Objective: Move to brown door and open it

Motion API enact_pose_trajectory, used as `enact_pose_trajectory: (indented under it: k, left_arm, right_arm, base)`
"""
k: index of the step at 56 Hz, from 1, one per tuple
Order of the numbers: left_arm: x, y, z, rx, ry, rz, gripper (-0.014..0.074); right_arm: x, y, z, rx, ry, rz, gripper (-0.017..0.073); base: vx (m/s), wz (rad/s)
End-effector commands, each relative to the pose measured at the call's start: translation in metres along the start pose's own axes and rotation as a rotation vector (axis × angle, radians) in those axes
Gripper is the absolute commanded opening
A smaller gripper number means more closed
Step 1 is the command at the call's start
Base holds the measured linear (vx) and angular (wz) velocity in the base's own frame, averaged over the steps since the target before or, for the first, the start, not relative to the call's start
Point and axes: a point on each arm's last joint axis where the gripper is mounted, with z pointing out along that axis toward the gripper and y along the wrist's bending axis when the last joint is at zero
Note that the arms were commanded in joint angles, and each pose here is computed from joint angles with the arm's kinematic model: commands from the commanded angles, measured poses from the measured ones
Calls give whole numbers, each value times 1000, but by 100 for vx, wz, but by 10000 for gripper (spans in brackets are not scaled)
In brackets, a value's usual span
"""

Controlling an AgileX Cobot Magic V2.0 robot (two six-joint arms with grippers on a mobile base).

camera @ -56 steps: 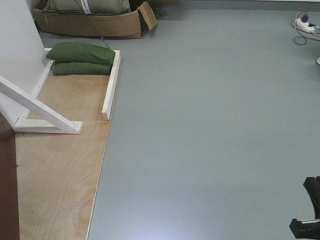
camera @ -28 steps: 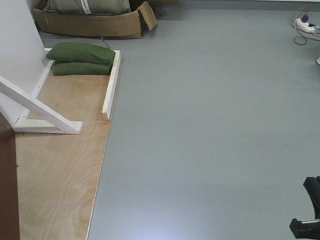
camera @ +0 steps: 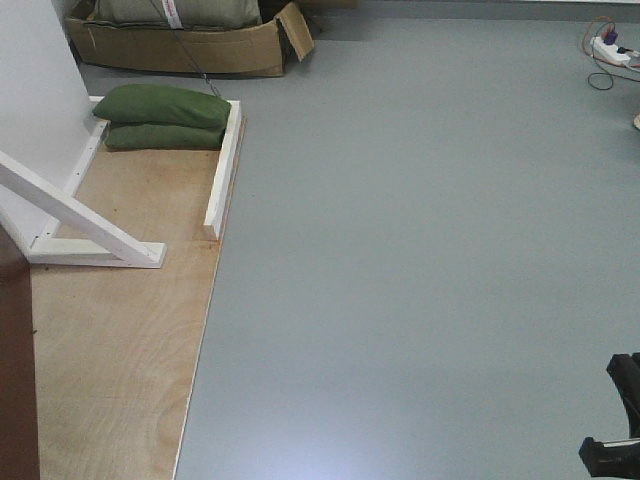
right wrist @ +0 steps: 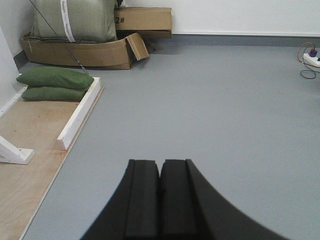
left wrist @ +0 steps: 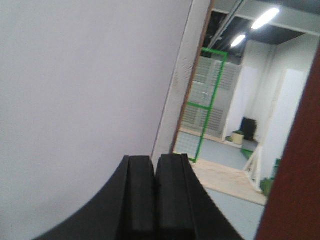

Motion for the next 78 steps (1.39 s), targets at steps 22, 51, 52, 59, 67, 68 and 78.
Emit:
enact_pose_trajectory:
  k: [22,51,52,59,67,68,78]
  left_arm:
    - [-20,32,6,-365,-169,73,-6]
    - [-32,18,41,-582,-80,28,-6]
    - [-32,16,44,-588,-77,38,-6]
    - [-32,11,56,-622,-77,84,-6]
    - [-31,2,66,-621,-71,90,-6]
    - [-30,1,67,-622,-68,92,-6]
    - [-24,-12,79,-539,-11,63,-6]
  right_arm:
    - [-6,0,0,4,-79,-11,0]
    - [-6,0,0,4,-79,-11,0]
    - [-6,0,0,4,-79,-11,0]
    - [-6,0,0,4,-79,-11,0]
    - [-6,0,0,4,-79,-11,0]
    - [-6,0,0,5,-80,-11,0]
    - [-6,0,0,5,-82,-11,0]
  base:
    - [0,0]
    - [0,0]
    - [0,0]
    - [0,0]
    - [0,0]
    - [0,0]
    - [0,0]
